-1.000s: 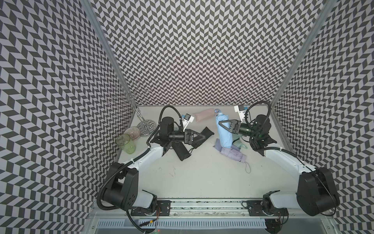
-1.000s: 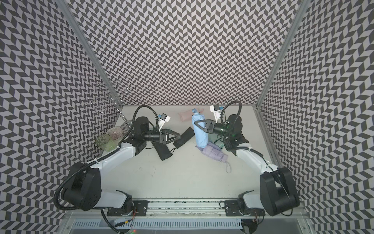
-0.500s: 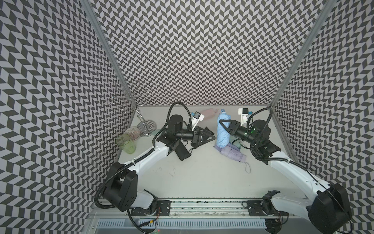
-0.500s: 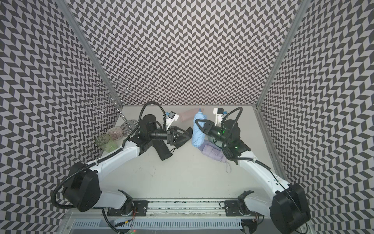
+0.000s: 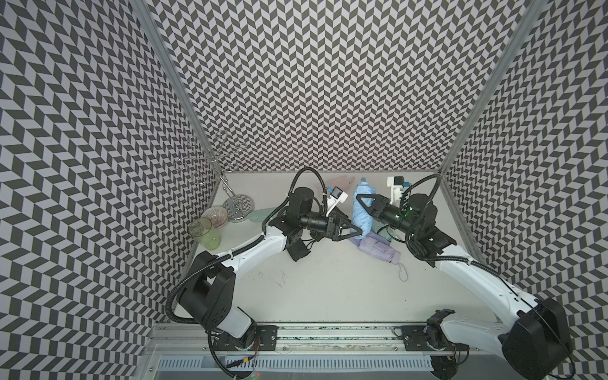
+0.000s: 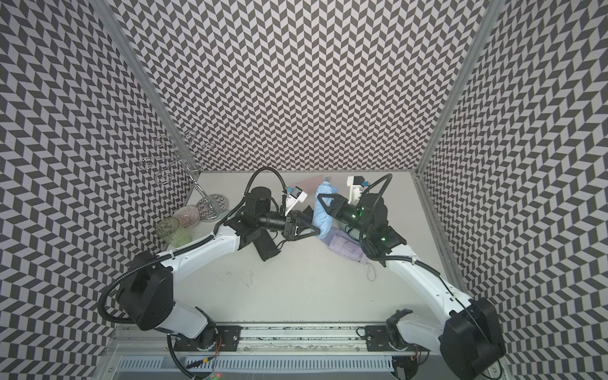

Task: Take umbrellas out of sleeves
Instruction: Pick up the umbrella from the center of the board.

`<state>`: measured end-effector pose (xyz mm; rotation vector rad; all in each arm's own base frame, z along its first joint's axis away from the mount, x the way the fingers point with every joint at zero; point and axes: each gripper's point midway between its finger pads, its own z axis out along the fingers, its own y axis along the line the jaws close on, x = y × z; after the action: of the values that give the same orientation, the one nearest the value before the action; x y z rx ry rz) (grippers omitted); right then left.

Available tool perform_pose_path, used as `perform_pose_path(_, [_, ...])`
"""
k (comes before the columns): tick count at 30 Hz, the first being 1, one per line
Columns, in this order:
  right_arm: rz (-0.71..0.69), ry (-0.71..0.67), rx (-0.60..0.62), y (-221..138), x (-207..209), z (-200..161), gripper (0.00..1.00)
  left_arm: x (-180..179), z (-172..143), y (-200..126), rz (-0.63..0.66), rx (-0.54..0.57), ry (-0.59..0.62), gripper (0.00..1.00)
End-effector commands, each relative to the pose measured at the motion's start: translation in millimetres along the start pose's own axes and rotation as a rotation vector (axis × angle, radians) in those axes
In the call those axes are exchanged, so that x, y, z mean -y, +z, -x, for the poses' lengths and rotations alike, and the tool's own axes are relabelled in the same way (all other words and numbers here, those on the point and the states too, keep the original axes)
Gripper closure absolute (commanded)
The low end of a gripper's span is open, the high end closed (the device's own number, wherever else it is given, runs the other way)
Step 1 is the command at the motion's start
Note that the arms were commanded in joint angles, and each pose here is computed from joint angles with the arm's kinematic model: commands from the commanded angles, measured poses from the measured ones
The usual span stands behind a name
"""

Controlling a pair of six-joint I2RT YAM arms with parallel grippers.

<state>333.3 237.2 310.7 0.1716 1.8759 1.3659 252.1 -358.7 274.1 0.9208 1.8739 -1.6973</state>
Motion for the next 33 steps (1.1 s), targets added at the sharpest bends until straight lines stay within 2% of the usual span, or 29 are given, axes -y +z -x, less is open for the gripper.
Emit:
perform_pose_path(1, [0.13, -0.045, 0.059, -5, -41, 17, 0.68, 7, 15, 5, -0.009, 0.003, 0.049, 0.0])
perform_pose_path(7, [0.145, -0.04, 0.052, -10, -41, 12, 0.68, 6, 17, 17, -0.031, -0.018, 0.038, 0.01])
perform_pose_path(11, [0.154, -0.034, 0.047, -12, -39, 8, 0.68, 3, 10, 27, -0.052, -0.048, 0.006, 0.1])
perform_pose_path(16, [0.151, -0.02, 0.029, -12, -34, 2, 0.66, -1, 3, 32, -0.078, -0.082, -0.04, 0.35])
perform_pose_path(17, [0.149, -0.025, 0.029, -13, -34, 2, 0.65, -1, 1, 32, -0.082, -0.092, -0.044, 0.43])
perform_pose_path(19, [0.133, -0.036, 0.032, -15, -32, 1, 0.62, -2, -2, 32, -0.094, -0.107, -0.054, 0.67])
perform_pose_path(20, [0.124, -0.045, 0.037, -17, -31, 2, 0.59, -2, -4, 32, -0.109, -0.123, -0.058, 0.73])
perform_pose_path(22, [0.101, -0.053, 0.056, -21, -27, 3, 0.49, -3, -8, 31, -0.114, -0.147, -0.054, 0.78])
perform_pose_path(24, [0.075, -0.051, 0.065, -27, -21, 5, 0.3, -5, -12, 28, -0.114, -0.173, -0.035, 0.8])
perform_pose_path(26, [0.052, -0.058, 0.034, -32, -12, 8, 0.18, -5, -17, 25, -0.111, -0.204, -0.02, 0.81])
perform_pose_path(30, [0.023, -0.062, -0.099, -45, 14, 16, 0.01, -7, -24, 20, -0.094, -0.262, 0.006, 0.81])
perform_pose_path(33, [0.001, -0.084, -0.234, -51, 32, 14, 0.0, -1, -24, 16, -0.105, -0.254, 0.008, 0.81])
